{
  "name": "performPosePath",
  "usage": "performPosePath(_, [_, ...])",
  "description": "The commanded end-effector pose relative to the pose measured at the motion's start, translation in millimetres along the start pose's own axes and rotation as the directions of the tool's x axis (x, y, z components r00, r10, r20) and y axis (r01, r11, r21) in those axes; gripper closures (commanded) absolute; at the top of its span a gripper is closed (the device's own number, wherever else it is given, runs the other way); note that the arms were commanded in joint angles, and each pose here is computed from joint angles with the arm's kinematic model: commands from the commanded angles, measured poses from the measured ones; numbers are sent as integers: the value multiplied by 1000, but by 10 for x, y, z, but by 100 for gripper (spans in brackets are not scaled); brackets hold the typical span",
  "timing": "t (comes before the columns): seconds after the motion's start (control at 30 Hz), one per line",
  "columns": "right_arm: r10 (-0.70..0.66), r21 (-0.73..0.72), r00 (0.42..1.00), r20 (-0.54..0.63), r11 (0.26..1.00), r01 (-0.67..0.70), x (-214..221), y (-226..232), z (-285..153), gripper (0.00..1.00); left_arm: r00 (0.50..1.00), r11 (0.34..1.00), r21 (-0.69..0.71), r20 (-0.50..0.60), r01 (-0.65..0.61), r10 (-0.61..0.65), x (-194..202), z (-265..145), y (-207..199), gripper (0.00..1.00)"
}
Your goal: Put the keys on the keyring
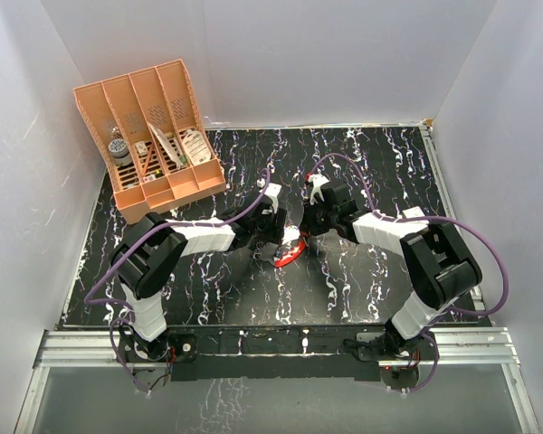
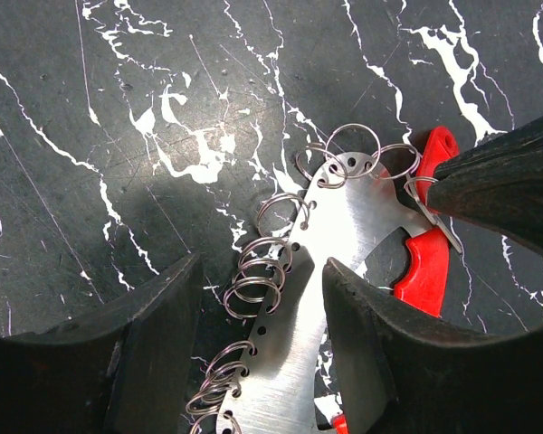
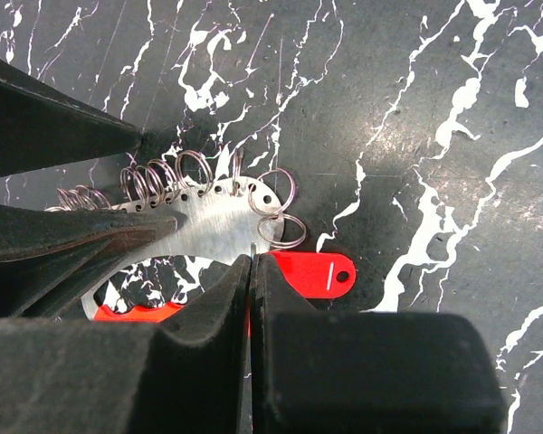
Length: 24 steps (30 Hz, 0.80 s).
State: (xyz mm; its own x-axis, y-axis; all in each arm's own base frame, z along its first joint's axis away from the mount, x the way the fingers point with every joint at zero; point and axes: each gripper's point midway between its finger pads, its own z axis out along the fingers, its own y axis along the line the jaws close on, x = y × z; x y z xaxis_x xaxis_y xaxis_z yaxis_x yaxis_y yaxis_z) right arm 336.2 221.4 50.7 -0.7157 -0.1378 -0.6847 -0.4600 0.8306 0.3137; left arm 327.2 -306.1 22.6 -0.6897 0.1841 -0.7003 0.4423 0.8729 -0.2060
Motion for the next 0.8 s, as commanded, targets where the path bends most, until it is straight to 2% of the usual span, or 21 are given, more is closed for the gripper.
performPosePath(0.0, [-4, -1, 997, 71, 1000, 4, -264, 36, 37, 100, 994, 998, -64, -106, -3, -4, 311, 52, 150, 46])
performPosePath(0.77, [13, 22, 999, 51, 1000, -15, -189, -23, 69, 100, 988, 996, -87, -155, 4, -17, 437, 123, 191, 46])
